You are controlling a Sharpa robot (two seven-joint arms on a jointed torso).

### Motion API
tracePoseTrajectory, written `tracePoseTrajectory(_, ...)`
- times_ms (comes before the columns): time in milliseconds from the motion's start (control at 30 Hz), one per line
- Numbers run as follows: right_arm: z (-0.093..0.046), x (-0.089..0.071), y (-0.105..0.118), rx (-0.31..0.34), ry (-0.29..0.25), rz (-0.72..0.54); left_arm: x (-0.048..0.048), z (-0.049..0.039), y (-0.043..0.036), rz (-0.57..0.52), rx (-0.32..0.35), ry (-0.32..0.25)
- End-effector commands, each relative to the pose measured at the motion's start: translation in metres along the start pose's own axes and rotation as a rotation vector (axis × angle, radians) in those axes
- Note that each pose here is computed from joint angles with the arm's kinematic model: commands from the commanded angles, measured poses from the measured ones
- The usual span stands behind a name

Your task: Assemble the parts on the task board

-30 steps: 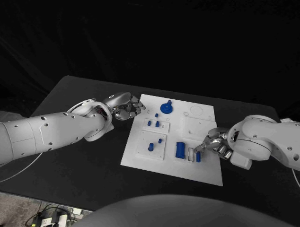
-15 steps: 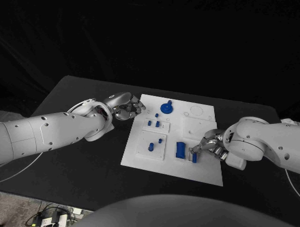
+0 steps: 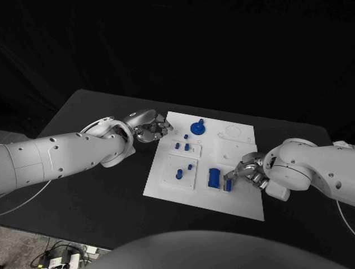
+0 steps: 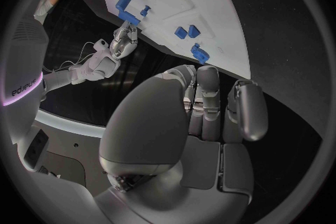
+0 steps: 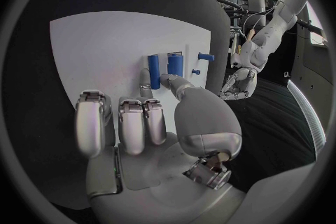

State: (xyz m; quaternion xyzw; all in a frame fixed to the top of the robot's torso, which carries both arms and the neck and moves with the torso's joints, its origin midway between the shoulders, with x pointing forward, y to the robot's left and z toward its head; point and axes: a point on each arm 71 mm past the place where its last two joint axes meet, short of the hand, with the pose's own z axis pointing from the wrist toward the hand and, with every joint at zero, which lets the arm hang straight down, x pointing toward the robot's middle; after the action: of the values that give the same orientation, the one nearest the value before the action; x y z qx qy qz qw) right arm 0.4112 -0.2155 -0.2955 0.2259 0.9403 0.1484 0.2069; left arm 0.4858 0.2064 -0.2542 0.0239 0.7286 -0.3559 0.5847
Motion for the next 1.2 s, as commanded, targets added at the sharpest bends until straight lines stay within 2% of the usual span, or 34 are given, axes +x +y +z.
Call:
tracePoseTrajectory(33, 0.001, 0.001, 0.001, -0.011, 0.005, 0.001, 0.0019, 0.0007, -0.0014, -0.001, 0.0, 0.02)
tracePoseTrajectory(433, 0.001, 0.002, 0.0, 0.002, 0.013, -0.051, 0.0029, 0.0009, -0.0011, 0.002, -0.006, 0.034)
tracePoseTrajectory(867, -0.002, -0.002, -0.004, -0.007, -0.012, -0.01, 0.0031, 0.0004, -0.0005, 0.004, -0.011, 0.039)
tracePoseTrajectory(1033, -0.01, -0.005, -0.007, -0.095, -0.086, 0.007, 0.0023, -0.0005, -0.0001, 0.005, -0.006, 0.033)
tracePoseTrajectory(1200, -0.026, -0.006, -0.011, -0.281, -0.227, -0.073, 0.0004, -0.0021, 0.0001, 0.007, 0.009, 0.015)
